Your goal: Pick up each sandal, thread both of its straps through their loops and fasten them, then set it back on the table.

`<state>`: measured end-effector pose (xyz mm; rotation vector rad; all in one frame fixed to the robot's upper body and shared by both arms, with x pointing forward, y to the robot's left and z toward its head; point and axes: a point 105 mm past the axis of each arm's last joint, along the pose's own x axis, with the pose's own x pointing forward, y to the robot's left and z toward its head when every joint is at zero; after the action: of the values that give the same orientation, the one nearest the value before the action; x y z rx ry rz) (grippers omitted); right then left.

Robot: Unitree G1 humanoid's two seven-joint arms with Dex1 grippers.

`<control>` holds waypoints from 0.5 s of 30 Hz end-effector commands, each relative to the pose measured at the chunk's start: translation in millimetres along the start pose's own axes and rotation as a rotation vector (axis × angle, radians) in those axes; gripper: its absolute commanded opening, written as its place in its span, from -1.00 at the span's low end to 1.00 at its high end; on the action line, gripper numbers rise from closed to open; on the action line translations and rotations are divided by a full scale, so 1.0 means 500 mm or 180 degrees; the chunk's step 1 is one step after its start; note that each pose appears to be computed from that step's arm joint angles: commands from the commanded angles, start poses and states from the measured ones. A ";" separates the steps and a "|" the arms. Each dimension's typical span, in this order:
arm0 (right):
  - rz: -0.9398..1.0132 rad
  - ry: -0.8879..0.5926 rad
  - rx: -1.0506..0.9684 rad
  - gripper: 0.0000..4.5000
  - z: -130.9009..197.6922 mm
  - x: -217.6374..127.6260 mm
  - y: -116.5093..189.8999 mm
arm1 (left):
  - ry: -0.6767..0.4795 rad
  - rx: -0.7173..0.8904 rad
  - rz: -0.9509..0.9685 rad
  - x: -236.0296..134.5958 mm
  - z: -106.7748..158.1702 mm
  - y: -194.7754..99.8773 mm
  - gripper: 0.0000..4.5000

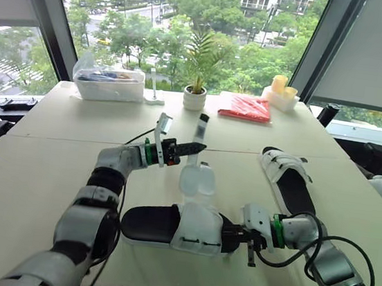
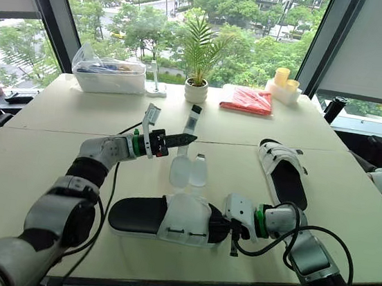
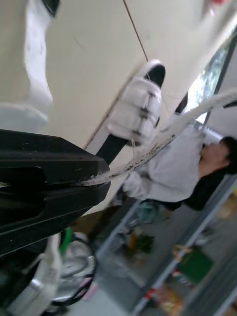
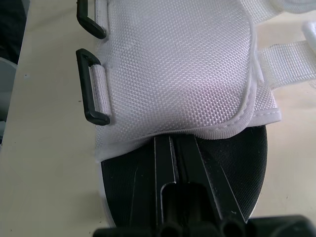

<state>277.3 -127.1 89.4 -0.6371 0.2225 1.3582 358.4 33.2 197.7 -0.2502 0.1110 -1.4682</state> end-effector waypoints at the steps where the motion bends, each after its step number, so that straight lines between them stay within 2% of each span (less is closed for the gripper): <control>1: 0.0133 0.0255 0.0108 -1.00 -0.040 -0.003 0.018 | 0.0482 0.1334 -0.0522 0.022 0.002 -0.092 -0.99; 6: 0.0166 0.0294 0.0086 -1.00 -0.046 -0.006 0.017 | 0.1240 0.3374 -0.1265 0.006 -0.092 -0.148 -0.99; 11: 0.0218 0.0330 0.0079 -1.00 -0.054 -0.006 0.021 | 0.1288 0.4332 -0.1908 -0.015 -0.137 -0.175 -0.99; 15: 0.0257 0.0355 0.0077 -1.00 -0.058 -0.007 0.025 | 0.1345 0.4910 -0.2220 -0.034 -0.162 -0.173 -0.99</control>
<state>278.1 -132.2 87.3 -0.6764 0.2233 1.3826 256.8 34.3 136.3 1.2998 -0.7280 -1.8605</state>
